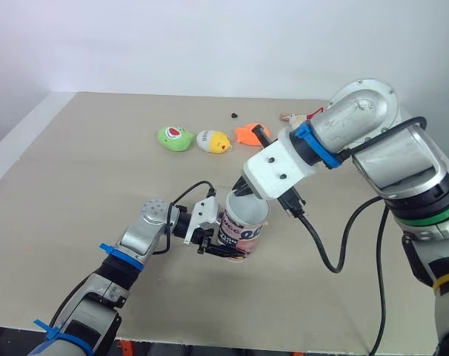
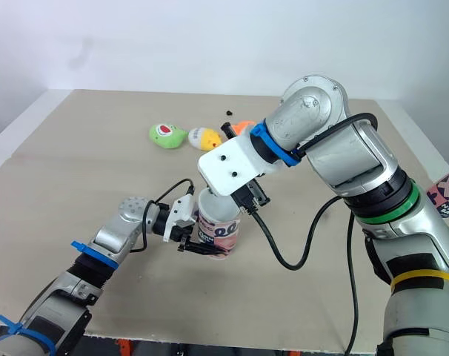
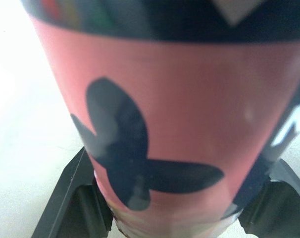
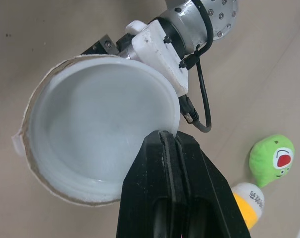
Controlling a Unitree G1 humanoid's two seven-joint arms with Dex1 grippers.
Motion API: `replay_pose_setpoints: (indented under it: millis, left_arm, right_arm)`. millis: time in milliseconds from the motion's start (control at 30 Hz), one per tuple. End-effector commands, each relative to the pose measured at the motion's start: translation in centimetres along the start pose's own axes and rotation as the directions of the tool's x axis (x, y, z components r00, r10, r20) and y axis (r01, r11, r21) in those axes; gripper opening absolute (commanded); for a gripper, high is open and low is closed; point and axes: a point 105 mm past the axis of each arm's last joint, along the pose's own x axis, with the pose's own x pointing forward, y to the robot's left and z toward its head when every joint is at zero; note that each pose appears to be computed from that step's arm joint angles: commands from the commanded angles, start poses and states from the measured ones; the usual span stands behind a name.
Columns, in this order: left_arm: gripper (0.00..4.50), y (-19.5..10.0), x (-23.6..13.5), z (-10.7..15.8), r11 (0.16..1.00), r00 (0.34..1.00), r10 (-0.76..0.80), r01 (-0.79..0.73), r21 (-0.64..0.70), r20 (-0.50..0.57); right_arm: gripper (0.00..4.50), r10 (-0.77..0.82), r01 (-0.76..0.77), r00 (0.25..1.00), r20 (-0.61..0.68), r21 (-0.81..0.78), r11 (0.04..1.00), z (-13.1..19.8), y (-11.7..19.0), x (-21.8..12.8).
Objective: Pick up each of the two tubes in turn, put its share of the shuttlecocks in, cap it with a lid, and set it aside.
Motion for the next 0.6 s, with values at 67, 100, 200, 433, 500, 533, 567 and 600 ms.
replay_pose_setpoints:
  millis: [67,100,200,433,500,533,567,600]
  left_arm:
    - [2.58,-0.8,0.3,-2.4,0.996,0.997,-0.026,0.02,-0.083,-0.071]
    - [2.58,-0.7,0.3,-2.4,0.996,0.997,-0.026,0.02,-0.082,-0.072]
    - [2.58,-0.7,0.4,-2.4,0.996,0.997,-0.026,0.02,-0.082,-0.071]
    - [2.58,-0.7,0.6,-2.6,0.996,0.997,-0.024,0.018,-0.086,-0.067]
    - [2.58,-0.7,0.6,-2.7,0.996,0.998,-0.023,0.018,-0.086,-0.067]
    - [2.58,-0.8,0.7,-2.7,0.996,0.998,-0.023,0.017,-0.086,-0.066]
    - [2.58,-0.8,0.7,-2.7,0.996,0.998,-0.022,0.016,-0.086,-0.065]
    - [2.58,-0.8,0.7,-2.8,0.996,0.998,-0.02,0.015,-0.085,-0.064]
  right_arm:
    - [0.08,0.058,-0.061,0.996,-0.07,-0.051,0.997,-0.2,0.1,-1.2]
    - [0.08,0.078,-0.083,0.994,-0.077,-0.062,0.995,-0.1,0.3,-1.1]
    - [0.08,0.086,-0.09,0.994,-0.062,-0.068,0.994,0.3,-0.3,-1.4]
    - [0.08,0.061,-0.063,0.996,-0.064,-0.032,0.998,-0.4,-2.5,-2.9]
    - [0.08,0.076,-0.077,0.994,-0.081,-0.008,0.997,-1.2,-2.5,-3.0]
    - [0.08,0.081,-0.081,0.993,-0.082,-0.001,0.997,-1.5,-2.6,-3.0]
    - [0.08,0.088,-0.088,0.993,-0.073,0.005,0.996,-1.5,-2.6,-3.1]
    - [0.08,0.1,-0.099,0.993,-0.059,0.01,0.995,-1.3,-2.4,-3.1]
